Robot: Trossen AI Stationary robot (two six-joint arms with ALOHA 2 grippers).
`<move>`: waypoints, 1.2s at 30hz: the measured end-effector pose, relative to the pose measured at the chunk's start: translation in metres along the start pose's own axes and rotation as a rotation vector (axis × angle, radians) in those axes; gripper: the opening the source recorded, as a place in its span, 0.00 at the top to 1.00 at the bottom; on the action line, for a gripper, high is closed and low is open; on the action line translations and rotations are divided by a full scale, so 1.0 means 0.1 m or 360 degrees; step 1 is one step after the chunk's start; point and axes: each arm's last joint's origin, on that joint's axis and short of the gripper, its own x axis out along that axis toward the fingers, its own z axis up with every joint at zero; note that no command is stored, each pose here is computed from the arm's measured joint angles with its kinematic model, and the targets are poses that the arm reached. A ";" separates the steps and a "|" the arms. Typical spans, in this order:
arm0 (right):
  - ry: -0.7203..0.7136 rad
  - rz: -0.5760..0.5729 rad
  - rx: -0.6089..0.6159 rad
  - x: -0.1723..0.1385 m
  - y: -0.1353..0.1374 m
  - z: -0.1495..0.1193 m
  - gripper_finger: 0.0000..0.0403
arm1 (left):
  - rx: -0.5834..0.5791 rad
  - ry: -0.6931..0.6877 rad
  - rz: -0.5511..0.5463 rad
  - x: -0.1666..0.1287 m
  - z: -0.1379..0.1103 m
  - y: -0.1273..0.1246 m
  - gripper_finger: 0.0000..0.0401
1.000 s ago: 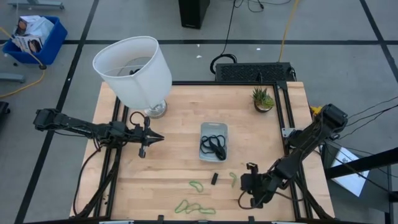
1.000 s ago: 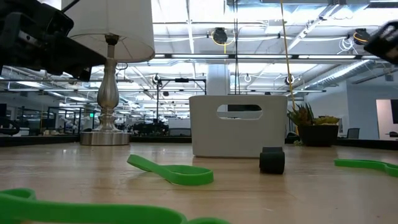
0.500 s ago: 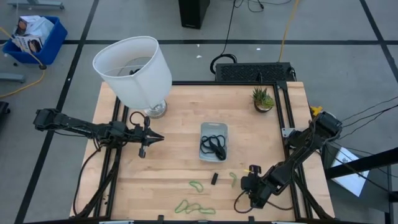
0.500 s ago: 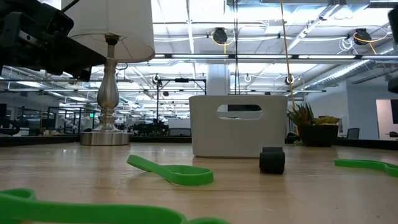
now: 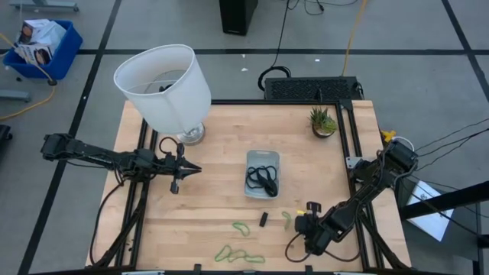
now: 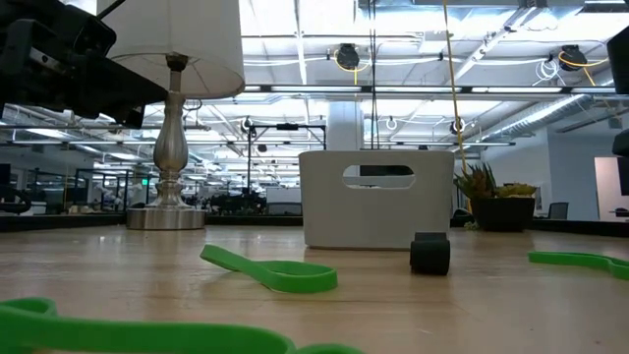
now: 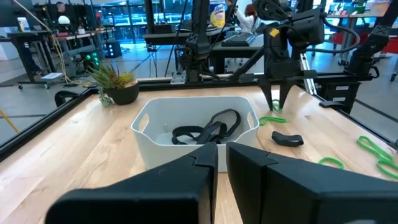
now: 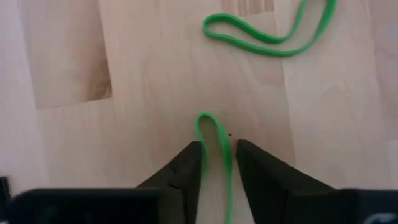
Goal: Pick and place rubber bands into bin
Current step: Put the green rubber band into the gray container
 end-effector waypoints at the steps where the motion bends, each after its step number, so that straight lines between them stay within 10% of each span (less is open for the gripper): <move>1: 0.0002 -0.0002 0.0003 0.00 0.00 0.00 0.80 | 0.0000 0.0000 0.0000 0.00 0.00 0.00 0.90; 6: -0.0014 0.0004 -0.0004 -0.02 -0.01 0.01 0.98 | 0.0000 0.0000 0.0000 0.00 0.00 0.00 0.90; 16: -0.0380 0.0113 -0.0158 -0.47 -0.03 0.13 1.00 | 0.0000 0.0001 0.0000 0.00 0.00 0.00 0.90; 27: -0.0940 -0.0233 -0.0504 -0.95 -0.28 0.36 1.00 | 0.0000 0.0002 0.0000 0.00 0.00 0.00 0.90; 36: -0.1236 -0.0069 -0.0403 -0.97 -0.83 0.04 1.00 | 0.0011 0.0030 0.0000 0.00 -0.02 0.00 0.90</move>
